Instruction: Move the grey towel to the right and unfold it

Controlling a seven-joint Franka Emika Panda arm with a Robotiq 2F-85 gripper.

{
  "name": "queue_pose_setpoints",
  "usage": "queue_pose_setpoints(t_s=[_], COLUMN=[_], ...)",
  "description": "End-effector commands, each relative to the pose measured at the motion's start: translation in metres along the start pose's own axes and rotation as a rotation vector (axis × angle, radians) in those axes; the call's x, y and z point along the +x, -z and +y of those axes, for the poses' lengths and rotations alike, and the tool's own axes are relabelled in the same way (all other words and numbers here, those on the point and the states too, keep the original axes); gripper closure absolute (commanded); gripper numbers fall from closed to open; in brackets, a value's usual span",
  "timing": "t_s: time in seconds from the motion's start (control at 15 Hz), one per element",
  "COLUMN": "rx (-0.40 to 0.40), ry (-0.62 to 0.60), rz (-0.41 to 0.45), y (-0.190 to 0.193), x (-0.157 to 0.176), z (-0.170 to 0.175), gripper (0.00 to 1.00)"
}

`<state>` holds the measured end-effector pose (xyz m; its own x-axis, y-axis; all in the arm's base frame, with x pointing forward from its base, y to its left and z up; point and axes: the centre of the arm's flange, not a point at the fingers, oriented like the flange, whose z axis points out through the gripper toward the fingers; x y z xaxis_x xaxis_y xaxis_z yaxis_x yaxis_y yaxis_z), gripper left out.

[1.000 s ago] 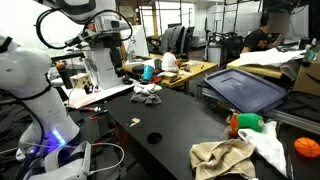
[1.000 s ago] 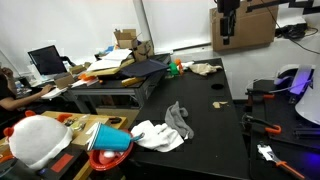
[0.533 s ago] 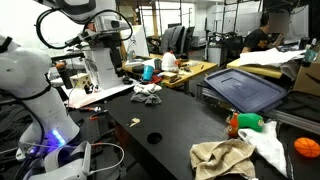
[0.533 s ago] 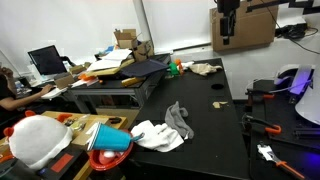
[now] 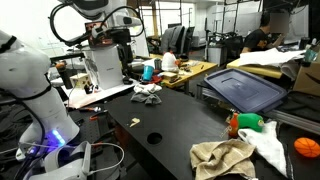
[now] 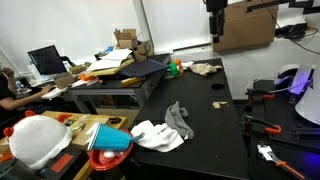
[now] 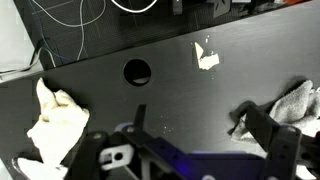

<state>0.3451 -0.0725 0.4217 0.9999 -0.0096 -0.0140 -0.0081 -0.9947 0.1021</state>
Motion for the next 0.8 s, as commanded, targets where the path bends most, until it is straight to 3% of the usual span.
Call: queue_pose_setpoints(t_s=[0.0, 0.33, 0.73], rx=[0.056, 0.097, 0.153], ry=[0.078, 0.166, 0.177], rz=[-0.055, -0.109, -0.136], y=[-0.003, -0.020, -0.062], x=[0.073, 0.162, 0.252], z=[0.006, -0.002, -0.035], gripper=[0.00, 0.00, 0.00])
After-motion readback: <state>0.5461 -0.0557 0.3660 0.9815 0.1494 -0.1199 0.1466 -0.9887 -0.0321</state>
